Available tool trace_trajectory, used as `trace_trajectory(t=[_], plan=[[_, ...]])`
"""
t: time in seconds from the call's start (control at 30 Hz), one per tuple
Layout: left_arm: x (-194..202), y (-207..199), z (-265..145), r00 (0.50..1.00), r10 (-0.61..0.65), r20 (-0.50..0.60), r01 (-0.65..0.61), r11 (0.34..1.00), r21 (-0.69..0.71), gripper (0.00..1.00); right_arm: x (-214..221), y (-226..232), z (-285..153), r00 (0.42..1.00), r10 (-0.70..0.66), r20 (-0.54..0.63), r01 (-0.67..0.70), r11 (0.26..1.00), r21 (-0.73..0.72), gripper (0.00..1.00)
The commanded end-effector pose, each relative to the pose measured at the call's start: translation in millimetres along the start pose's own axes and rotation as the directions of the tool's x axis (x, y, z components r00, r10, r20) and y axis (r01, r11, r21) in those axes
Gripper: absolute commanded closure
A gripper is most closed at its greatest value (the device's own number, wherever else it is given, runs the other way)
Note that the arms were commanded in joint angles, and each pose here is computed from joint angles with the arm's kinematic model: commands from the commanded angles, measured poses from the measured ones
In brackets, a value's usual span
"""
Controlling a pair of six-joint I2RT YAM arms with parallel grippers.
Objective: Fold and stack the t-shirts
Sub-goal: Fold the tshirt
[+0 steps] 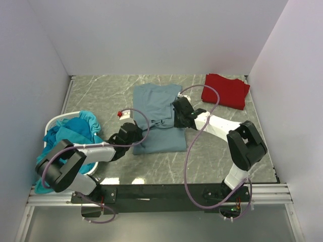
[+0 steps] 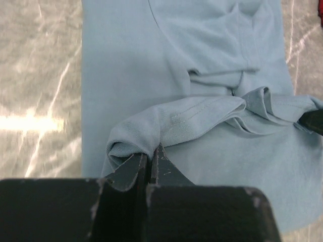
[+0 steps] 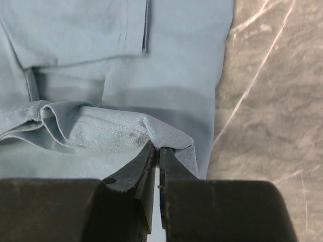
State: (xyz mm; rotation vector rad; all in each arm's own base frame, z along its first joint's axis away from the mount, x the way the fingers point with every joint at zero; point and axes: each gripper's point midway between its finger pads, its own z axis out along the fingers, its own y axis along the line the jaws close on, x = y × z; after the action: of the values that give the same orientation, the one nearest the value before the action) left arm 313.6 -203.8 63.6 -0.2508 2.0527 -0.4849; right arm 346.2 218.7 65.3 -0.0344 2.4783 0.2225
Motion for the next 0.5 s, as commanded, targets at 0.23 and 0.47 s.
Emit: trace_trajectory(t=[0.23,0.47], plan=[[-33,-5,34,0.998,-0.043,0.053,0.043,0.999,-0.012,0.92,-41,-2,20,0.999,0.014,0.049,-0.014,1.0,-0.012,0.9],[-69,-11,37,0.992,-0.032,0.12,0.036,0.999,-0.034,0.07,-76,0,2,0.993,0.003,0.122,0.0,1.0,-0.023,0.43]])
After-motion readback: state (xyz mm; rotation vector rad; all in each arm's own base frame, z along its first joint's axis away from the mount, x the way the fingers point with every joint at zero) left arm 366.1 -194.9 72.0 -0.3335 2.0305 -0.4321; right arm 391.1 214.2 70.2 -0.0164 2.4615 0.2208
